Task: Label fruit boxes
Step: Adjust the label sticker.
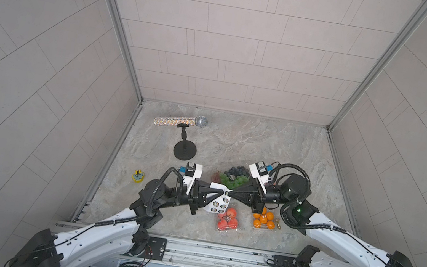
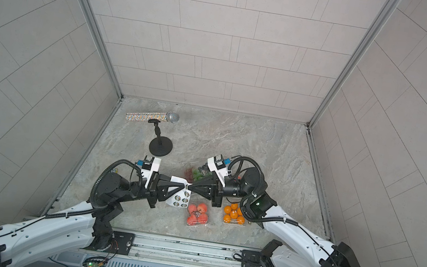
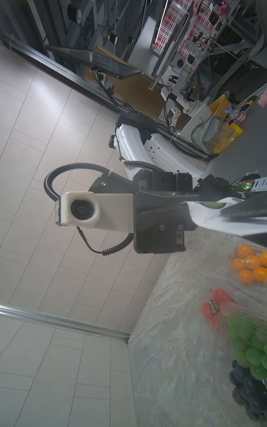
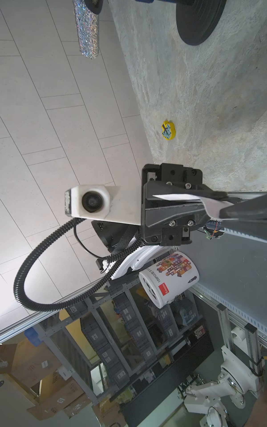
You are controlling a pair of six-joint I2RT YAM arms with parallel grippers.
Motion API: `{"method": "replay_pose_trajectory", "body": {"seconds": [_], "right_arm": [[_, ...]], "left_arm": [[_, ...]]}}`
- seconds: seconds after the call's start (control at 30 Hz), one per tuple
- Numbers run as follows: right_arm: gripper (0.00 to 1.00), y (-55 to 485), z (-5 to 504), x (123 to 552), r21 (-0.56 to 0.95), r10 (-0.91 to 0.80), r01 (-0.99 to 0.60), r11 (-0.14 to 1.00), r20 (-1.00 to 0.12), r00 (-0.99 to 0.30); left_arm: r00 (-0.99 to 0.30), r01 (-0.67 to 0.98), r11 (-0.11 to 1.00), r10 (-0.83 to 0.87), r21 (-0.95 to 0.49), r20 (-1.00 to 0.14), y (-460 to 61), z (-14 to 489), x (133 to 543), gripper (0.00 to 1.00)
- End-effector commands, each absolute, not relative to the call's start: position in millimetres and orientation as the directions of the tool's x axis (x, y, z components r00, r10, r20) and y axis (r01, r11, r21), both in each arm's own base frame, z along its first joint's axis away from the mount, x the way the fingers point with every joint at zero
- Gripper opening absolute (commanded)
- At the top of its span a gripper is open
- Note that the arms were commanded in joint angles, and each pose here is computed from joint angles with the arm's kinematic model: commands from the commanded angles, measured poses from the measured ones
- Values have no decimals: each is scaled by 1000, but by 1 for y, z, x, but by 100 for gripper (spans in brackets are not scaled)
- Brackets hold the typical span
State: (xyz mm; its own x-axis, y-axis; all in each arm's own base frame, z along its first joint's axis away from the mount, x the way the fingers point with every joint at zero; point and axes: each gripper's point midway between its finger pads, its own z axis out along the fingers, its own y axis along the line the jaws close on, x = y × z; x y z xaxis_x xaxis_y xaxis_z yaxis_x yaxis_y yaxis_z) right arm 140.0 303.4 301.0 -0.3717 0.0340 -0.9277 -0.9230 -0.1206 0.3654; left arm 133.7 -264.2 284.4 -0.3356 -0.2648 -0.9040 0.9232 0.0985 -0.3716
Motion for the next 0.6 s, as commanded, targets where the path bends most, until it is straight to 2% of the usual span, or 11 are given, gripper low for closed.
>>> {"method": "replay_pose_trajectory", "body": {"seconds": [0.0,0.03,0.13,0.17,0.57], "right_arm": [[0,301,306,134,331,41,-934,-135,-940,-339],[0,301,306,135,336,40,-933,-126,-938,-343],[20,299,301,142,346,40,-935,-78,-936,-349],[23,298,301,143,342,40,-937,-67,-938,-345],[15,302,305,143,343,47,-935,-91,-936,-349]], "left_arm": [[-297,942,68,-288,-328,-911,-262,296,128,1],[-295,942,70,-288,-327,-911,-262,295,127,0],[-296,940,79,-291,-331,-910,-261,294,128,0],[-294,940,83,-295,-331,-909,-260,294,129,0],[-295,940,83,-289,-331,-911,-260,296,128,0]]}}
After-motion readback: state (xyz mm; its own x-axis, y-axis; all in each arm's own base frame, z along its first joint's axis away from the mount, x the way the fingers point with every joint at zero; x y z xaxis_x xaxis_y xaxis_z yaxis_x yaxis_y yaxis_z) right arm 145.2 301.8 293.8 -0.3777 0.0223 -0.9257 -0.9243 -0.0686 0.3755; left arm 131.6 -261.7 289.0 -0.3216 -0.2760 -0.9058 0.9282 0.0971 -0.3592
